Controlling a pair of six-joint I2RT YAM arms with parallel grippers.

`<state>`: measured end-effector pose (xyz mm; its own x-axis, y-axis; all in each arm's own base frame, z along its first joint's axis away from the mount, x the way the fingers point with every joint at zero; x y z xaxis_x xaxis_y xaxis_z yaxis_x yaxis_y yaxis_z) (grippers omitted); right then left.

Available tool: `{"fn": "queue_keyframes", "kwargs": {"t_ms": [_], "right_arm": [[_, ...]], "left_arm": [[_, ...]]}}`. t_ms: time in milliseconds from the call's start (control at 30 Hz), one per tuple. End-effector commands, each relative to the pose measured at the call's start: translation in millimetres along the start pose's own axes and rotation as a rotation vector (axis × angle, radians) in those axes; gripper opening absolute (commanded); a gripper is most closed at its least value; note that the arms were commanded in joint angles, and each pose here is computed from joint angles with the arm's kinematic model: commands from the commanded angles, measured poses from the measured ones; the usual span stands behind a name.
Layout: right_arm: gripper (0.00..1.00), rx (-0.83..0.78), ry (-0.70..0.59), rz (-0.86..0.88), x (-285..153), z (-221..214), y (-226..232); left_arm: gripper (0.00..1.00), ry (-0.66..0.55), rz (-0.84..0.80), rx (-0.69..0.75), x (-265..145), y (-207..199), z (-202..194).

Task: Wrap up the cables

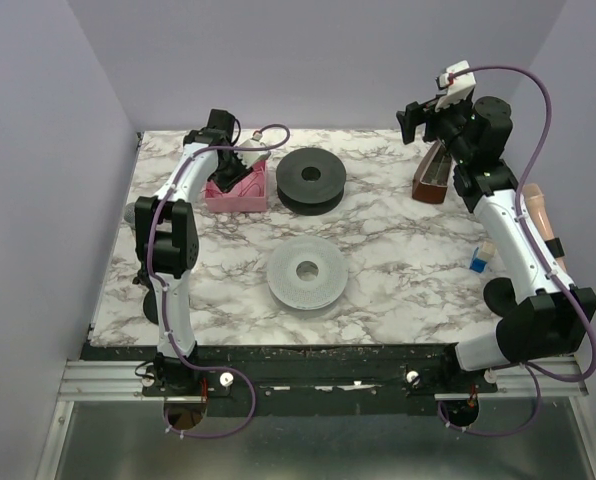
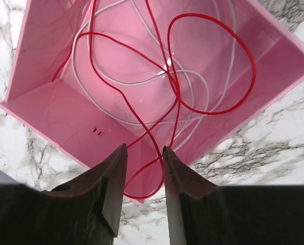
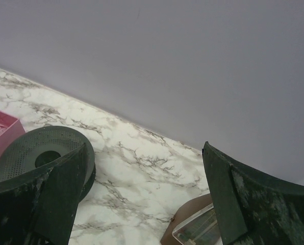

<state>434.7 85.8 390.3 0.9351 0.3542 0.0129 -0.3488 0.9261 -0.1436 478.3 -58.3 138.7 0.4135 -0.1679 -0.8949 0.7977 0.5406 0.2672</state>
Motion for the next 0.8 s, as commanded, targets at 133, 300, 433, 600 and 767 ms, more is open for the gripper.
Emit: {"fn": "queue_keyframes", "kwargs": {"t_ms": [133,300,433,600,767], "right_arm": [[1.0,-0.011,-0.034,0.043,-11,11,10],[1.0,-0.013,-0.053,0.042,-14,16,10],[1.0,-0.002,-0.059,0.043,-15,19,11],[1.0,0.003,-0.083,0.066,-19,29,20],[1.0,0.005,-0.116,0.129,-25,42,39]], "left_arm": [[0.25,0.085,0.047,0.0,11,6,-14],[0.0,0.102,0.056,0.019,5,5,-19],[0.0,0.036,0.059,-0.003,-7,4,-8],[0.0,-0.107,0.214,-0.076,-48,22,25],[0.0,-0.246,0.322,-0.125,-104,30,58]]}}
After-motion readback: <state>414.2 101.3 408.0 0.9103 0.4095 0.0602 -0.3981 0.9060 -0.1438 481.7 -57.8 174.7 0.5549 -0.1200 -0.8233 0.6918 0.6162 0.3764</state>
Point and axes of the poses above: each gripper's point midway between its finger pads, its own x axis out along the fingers, its own y axis along the line the jaws close on, z = x × y, the point moved 4 cm from there along -x, back along the fingers, and after that the axes turned 4 degrees about x, right-handed, at the moved point
